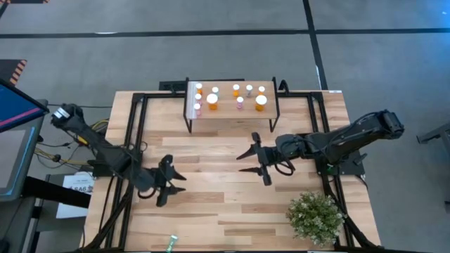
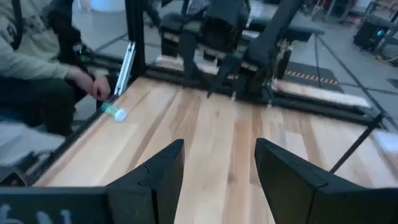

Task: Pick and place medicine bottles onto shelf by color
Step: Put the blue pill bottle on the shelf

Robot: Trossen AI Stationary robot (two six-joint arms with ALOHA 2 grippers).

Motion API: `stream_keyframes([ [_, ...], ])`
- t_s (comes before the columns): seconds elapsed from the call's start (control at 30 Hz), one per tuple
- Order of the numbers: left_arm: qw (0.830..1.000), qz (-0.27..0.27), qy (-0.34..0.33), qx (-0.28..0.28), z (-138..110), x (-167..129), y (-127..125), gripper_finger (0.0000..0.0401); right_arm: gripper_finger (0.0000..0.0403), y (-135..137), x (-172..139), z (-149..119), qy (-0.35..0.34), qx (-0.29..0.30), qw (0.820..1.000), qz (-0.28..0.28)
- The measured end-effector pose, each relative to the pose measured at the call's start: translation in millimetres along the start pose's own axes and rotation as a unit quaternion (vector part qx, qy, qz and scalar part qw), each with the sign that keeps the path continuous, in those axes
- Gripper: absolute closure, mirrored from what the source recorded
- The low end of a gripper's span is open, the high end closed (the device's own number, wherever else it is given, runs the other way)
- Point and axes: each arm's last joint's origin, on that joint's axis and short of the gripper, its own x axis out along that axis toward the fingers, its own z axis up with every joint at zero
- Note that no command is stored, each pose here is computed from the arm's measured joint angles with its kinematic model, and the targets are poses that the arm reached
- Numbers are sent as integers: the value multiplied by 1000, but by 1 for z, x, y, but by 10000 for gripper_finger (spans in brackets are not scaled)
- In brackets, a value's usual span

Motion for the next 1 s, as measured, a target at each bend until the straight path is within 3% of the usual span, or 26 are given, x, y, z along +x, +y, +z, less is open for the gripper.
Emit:
stream_keyframes([
  [0.43, 999, 20, 19, -30, -48, 10, -16, 224, 186, 8, 17, -13, 22, -7, 1000, 14],
  [0.63, 1000, 15, 15, -12, -52, 9, -22, 224, 186, 5, 27, -12, 7, -5, 1000, 26],
  [0.83, 997, -47, 1, -55, -45, 8, -32, 223, 186, 9, 30, -14, 21, -18, 999, 37],
  [1.0, 997, -54, 16, -60, -53, 14, -40, 236, 186, 9, 32, -16, 26, -19, 999, 37],
])
